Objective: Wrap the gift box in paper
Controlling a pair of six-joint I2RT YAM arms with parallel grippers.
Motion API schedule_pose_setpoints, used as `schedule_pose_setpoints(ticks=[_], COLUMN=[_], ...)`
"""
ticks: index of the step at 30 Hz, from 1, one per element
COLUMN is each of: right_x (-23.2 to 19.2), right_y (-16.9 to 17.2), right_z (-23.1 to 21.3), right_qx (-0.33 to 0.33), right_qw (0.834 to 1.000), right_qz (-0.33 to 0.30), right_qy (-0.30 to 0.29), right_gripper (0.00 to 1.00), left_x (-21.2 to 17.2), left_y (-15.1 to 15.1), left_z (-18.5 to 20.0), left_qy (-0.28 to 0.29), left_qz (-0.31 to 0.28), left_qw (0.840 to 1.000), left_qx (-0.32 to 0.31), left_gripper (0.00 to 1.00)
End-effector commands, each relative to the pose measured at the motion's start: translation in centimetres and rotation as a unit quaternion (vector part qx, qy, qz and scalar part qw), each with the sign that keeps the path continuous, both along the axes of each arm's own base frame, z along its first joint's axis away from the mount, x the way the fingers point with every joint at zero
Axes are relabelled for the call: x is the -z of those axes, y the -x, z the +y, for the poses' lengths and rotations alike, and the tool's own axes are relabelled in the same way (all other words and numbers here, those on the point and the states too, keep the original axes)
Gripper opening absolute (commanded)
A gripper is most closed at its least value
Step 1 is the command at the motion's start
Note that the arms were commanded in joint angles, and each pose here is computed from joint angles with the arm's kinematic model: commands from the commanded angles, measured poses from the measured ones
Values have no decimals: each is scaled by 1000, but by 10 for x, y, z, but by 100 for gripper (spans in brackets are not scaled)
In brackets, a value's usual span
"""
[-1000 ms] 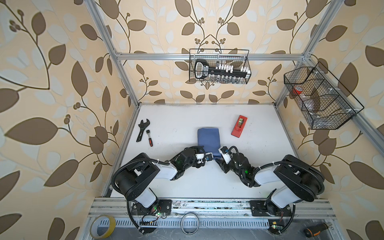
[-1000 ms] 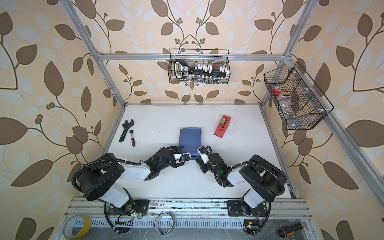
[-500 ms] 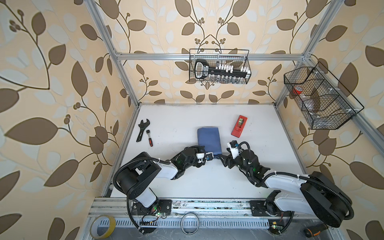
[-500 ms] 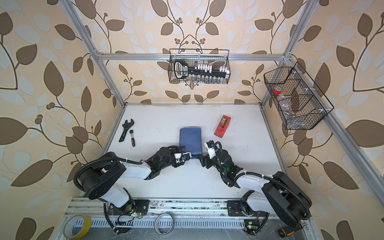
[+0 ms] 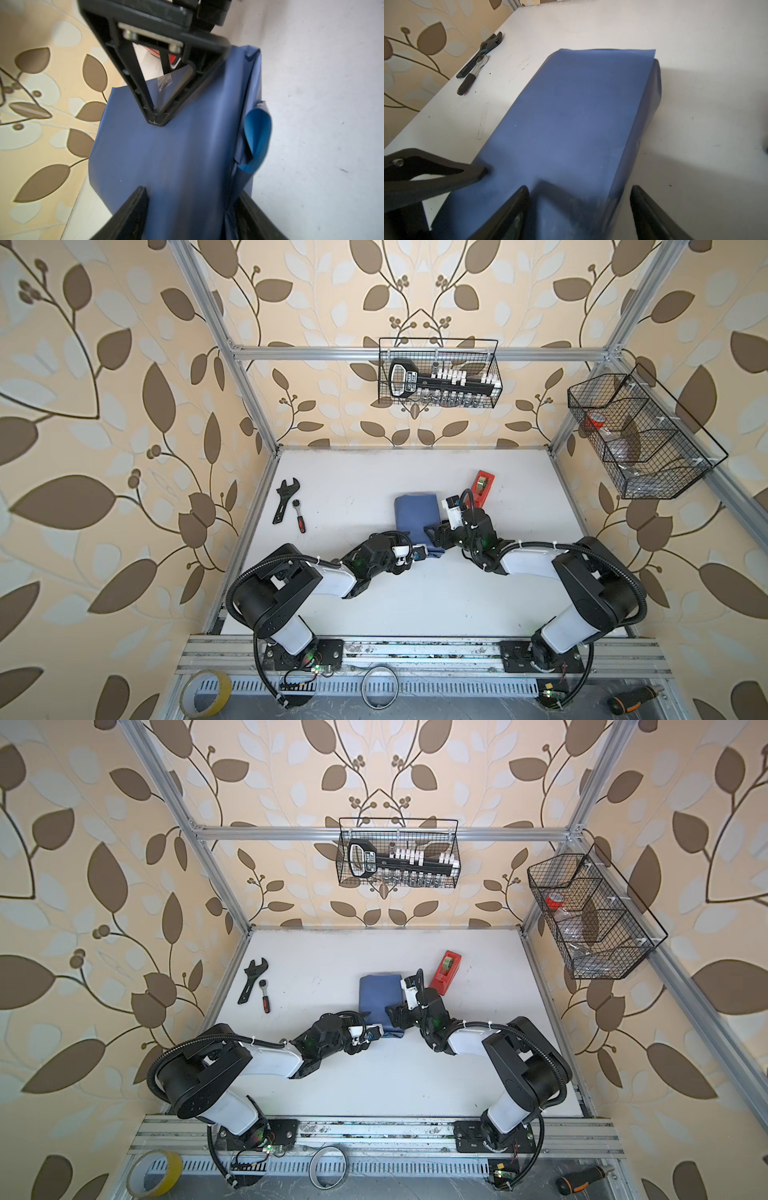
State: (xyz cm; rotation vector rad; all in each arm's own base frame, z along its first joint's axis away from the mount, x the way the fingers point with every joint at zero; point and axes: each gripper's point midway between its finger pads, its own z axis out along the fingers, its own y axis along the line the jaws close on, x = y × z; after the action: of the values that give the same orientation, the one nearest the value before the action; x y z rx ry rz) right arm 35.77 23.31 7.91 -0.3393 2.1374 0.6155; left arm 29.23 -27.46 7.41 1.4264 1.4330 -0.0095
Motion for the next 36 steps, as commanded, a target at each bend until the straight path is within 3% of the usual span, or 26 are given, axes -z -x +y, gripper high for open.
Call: schedule_pose_setpoints(ticks=[1, 8, 24, 36], right_x=[30, 35, 18, -52], right_y=[17, 35, 23, 20], right_z=[-12, -29, -23, -47], right_qx=[-1, 6, -8, 30], right_qw=[999, 998, 999, 999], right_qz=[47, 44, 29, -28], right_qy=[25, 41, 33, 5], right_gripper=[75, 73, 74, 79], left_x=[14, 14, 22, 26], left_y=[6, 9, 4, 7], left_z=[0, -9, -11, -6], left_qy=[-14, -13, -29, -40], left_qz=[35, 33, 21, 20], left_qw=[999, 999, 999, 999], left_qx=[12, 21, 23, 24], left_gripper=[65, 61, 57, 55])
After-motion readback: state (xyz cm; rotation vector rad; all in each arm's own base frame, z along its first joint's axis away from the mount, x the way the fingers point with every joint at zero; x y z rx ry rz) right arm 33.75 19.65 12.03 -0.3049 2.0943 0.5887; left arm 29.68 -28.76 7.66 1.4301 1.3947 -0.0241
